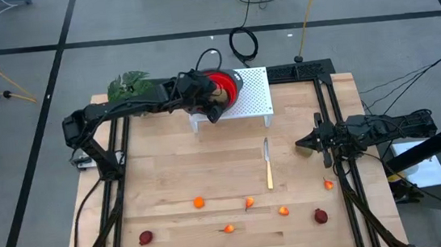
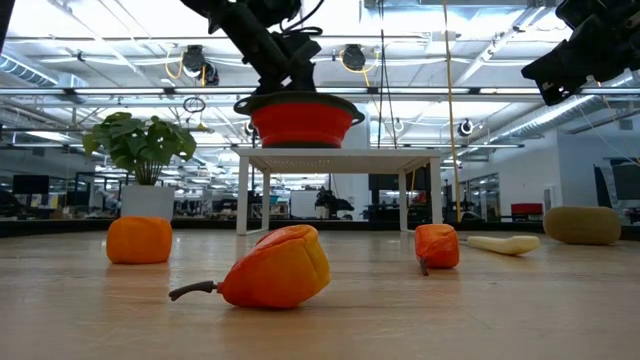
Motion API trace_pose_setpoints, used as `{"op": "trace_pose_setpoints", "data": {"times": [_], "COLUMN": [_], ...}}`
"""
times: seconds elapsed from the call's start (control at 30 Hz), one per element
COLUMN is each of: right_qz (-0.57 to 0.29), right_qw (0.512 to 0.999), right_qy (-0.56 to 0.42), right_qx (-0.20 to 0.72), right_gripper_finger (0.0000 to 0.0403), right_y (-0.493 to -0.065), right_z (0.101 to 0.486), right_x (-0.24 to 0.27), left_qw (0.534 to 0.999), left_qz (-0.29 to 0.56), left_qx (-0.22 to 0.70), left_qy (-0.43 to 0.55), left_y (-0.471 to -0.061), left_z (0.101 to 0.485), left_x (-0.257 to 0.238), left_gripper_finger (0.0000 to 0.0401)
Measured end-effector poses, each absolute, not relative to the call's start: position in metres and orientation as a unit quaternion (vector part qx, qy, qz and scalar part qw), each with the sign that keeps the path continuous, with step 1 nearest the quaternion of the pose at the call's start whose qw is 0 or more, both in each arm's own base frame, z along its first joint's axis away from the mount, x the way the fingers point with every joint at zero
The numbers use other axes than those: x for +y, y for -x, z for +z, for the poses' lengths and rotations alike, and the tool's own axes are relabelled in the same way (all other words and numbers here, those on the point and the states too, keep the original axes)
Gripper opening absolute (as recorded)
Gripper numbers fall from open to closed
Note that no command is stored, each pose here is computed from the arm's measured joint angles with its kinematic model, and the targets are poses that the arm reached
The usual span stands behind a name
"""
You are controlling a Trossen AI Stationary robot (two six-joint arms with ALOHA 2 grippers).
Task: Pick & Place Fruit
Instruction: Put the left green kiwi into the red strainer bowl on the shelf, then put the green kiwi into the red strainer bowl on the shelf
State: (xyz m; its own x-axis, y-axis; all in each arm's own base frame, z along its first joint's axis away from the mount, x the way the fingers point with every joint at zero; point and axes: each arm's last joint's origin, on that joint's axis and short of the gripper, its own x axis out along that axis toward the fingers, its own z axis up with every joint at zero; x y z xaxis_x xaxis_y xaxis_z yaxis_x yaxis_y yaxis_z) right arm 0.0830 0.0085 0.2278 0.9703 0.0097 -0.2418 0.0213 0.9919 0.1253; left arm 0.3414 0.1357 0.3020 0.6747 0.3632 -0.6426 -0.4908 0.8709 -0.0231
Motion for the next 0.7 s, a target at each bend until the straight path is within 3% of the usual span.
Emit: {"op": "trace_pose_setpoints", "data": {"times": [0.37,0.53,0.7], "right_qz": [-0.003,-0.002,-0.001], "right_qw": [0.991,0.990,0.990], "right_qy": [-0.064,-0.064,-0.064], "right_qx": [0.122,0.122,0.122], "right_gripper_finger": [0.0000,0.0000,0.0000], "right_y": [-0.083,-0.083,-0.083], "right_z": [0.228,0.228,0.228], "right_x": [0.009,0.009,0.009], "left_qw": [0.920,0.929,0.933], "left_qz": [0.238,0.239,0.244], "left_qx": [0.300,0.272,0.244], "left_qy": [0.088,0.079,0.096], "left_y": [-0.337,-0.323,-0.305], "left_z": [0.315,0.337,0.358], "left_x": [0.134,0.130,0.122], "left_gripper_finger": [0.0312,0.0309,0.0281]}}
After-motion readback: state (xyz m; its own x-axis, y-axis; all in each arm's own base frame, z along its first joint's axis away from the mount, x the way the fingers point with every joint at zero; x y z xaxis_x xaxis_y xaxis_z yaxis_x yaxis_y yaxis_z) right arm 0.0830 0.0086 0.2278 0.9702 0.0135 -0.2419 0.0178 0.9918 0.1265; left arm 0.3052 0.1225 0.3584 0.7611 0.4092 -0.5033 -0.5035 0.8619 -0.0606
